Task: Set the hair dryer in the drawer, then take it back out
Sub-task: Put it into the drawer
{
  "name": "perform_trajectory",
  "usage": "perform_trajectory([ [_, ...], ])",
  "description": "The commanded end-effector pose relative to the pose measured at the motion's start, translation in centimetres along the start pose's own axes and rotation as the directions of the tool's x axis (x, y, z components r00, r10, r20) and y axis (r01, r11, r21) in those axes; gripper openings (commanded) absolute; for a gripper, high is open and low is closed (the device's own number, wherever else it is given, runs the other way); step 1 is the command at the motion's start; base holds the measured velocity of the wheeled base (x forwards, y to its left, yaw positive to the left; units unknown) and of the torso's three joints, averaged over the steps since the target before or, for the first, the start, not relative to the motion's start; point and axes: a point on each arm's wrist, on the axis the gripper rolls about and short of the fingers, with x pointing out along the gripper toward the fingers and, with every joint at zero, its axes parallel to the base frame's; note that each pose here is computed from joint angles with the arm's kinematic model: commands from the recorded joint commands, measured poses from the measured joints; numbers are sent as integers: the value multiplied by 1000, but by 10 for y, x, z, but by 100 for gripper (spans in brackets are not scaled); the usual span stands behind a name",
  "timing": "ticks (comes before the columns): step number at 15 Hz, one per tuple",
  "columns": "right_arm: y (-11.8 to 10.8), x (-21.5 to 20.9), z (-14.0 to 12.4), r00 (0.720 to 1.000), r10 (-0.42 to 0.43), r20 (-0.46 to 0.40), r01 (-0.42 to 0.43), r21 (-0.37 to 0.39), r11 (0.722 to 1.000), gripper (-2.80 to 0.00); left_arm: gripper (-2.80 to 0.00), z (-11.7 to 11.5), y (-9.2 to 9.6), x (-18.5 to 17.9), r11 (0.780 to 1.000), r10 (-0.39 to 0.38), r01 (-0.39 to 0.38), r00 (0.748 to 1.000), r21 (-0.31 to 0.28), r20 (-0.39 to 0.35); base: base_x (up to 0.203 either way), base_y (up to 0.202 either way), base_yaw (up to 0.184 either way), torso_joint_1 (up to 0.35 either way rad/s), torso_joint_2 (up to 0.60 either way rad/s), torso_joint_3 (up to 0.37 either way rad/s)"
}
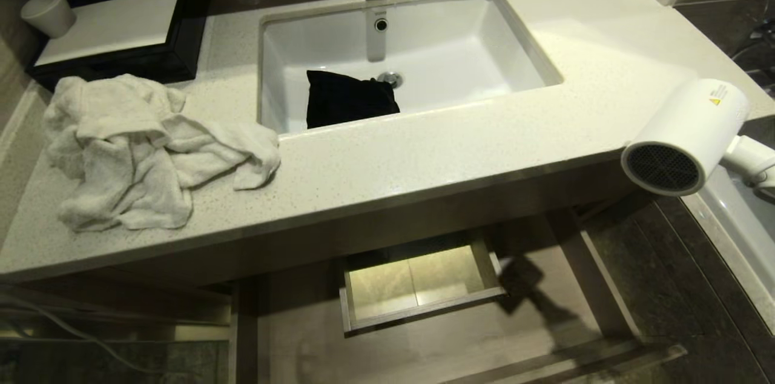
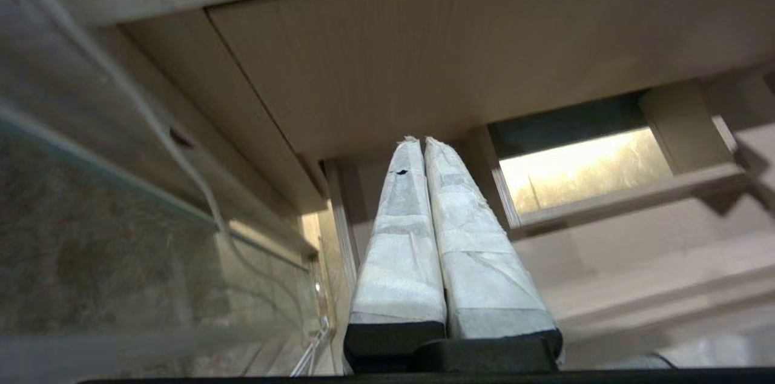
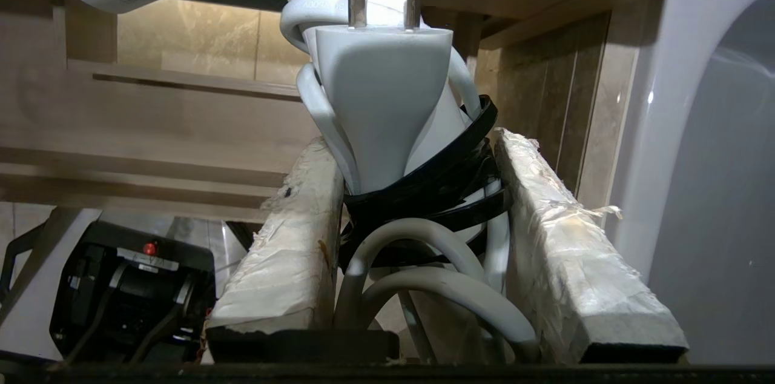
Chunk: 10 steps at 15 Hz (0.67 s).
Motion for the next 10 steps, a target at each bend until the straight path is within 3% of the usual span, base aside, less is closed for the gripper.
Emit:
perform_trajectory([
  [1, 3, -5, -2, 1000, -3, 11, 3, -8, 1000, -280, -280, 0, 0, 0, 1000, 0, 0, 1000, 0, 0, 0, 0, 0, -334, 129, -193],
  [10, 9, -13, -5, 1000, -13, 27, 13, -13, 1000, -280, -280, 0, 0, 0, 1000, 0, 0, 1000, 0, -1, 0, 0, 0, -315, 78, -242],
])
